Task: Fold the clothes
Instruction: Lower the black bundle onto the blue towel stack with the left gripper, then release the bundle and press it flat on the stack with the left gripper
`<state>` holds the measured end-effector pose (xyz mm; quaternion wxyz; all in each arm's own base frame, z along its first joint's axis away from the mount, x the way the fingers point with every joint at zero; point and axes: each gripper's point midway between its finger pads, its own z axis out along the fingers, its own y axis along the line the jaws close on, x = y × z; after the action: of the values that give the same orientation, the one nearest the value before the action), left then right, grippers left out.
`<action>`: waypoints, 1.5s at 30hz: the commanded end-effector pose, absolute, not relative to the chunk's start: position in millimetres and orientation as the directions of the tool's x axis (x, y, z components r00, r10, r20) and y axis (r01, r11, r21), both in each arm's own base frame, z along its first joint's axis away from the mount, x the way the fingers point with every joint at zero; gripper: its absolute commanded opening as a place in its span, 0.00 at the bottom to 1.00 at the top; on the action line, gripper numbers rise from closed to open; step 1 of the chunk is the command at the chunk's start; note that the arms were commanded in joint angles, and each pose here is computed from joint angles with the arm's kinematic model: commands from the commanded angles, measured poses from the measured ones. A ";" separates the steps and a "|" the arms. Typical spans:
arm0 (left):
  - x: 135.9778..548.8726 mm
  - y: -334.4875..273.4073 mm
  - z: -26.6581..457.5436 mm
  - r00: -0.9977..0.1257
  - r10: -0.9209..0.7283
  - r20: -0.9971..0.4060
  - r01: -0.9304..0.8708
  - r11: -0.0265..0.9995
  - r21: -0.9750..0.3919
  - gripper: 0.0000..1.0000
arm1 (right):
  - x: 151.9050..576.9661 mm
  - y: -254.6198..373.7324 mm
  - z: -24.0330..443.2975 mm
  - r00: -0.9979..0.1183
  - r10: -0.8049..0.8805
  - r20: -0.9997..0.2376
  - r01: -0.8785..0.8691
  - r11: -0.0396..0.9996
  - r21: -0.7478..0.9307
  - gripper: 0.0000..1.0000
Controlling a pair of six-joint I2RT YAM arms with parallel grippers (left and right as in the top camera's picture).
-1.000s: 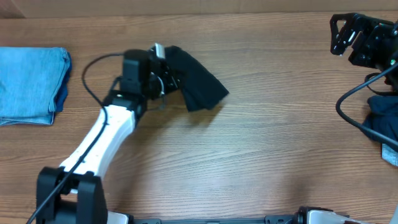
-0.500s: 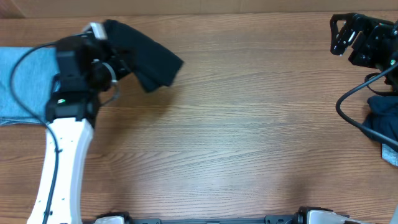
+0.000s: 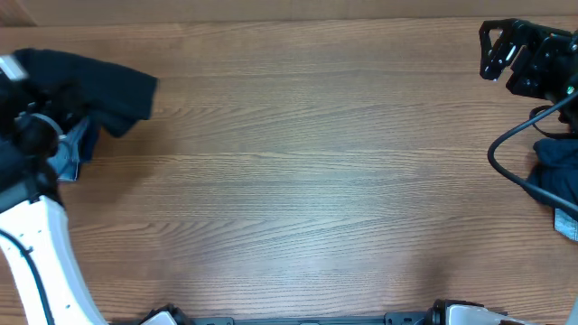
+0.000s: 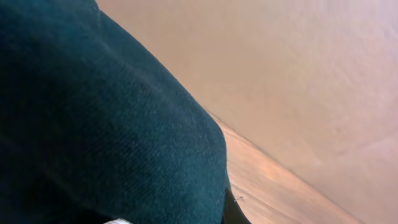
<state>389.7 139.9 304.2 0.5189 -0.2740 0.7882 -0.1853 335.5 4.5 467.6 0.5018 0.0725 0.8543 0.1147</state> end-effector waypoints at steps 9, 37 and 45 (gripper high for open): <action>379.9 226.8 317.5 -0.200 -0.560 -0.804 -0.179 0.828 -0.532 0.04 | 333.9 2.8 472.0 -0.472 0.236 -0.849 0.011 0.965 0.262 1.00; 451.2 324.6 192.4 -0.125 -0.592 -0.796 -0.222 0.799 -0.559 0.04 | 333.9 2.8 472.0 -0.472 0.236 -0.849 0.011 0.965 0.262 1.00; 448.1 333.5 147.1 -0.168 -0.649 -0.742 -0.272 0.754 -0.598 0.04 | 333.9 2.8 472.0 -0.472 0.236 -0.849 0.011 0.965 0.262 1.00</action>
<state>447.5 325.8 147.0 0.5671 -0.3063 0.7467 -0.1643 335.5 4.5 467.6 0.5018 0.0725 0.8543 0.1147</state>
